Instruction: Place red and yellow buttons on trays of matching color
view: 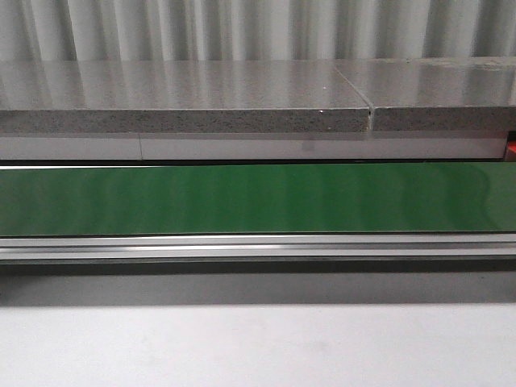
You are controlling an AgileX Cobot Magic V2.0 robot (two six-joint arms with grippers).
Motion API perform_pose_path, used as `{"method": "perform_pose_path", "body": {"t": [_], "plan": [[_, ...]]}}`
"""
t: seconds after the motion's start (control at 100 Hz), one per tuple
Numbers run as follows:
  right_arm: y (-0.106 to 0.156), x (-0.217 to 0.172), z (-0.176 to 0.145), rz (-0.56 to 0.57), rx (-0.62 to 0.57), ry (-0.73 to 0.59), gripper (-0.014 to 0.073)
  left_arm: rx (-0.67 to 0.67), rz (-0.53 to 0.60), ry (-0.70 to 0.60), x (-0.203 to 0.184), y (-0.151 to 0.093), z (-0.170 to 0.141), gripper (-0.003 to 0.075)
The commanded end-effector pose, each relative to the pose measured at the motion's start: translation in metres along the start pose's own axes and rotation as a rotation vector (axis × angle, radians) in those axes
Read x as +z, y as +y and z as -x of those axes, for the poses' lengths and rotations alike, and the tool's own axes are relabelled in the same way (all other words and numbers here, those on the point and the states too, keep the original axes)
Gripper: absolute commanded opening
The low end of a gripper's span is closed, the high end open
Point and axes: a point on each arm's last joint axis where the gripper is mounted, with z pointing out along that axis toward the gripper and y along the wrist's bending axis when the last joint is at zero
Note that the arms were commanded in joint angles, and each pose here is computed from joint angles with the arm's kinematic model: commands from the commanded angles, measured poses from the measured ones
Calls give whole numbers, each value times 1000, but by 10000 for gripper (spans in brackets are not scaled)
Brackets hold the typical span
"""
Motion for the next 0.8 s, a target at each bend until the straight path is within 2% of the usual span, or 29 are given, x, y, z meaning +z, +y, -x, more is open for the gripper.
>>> {"method": "perform_pose_path", "body": {"t": [0.0,0.15,0.33,0.36,0.79], "plan": [[0,-2,11,3,-15,-111,-67,5,21,-152,-3,2,2,-20],[0,-2,11,3,-15,-111,-67,5,33,-224,-5,2,-30,-20],[0,-2,11,3,-15,-111,-67,-5,33,-251,-8,1,-67,-20],[0,-2,11,3,-15,-111,-67,-5,25,-211,-9,0,-71,-20],[0,-2,11,3,-15,-110,-67,-13,21,-189,-9,0,-73,-20]]}}
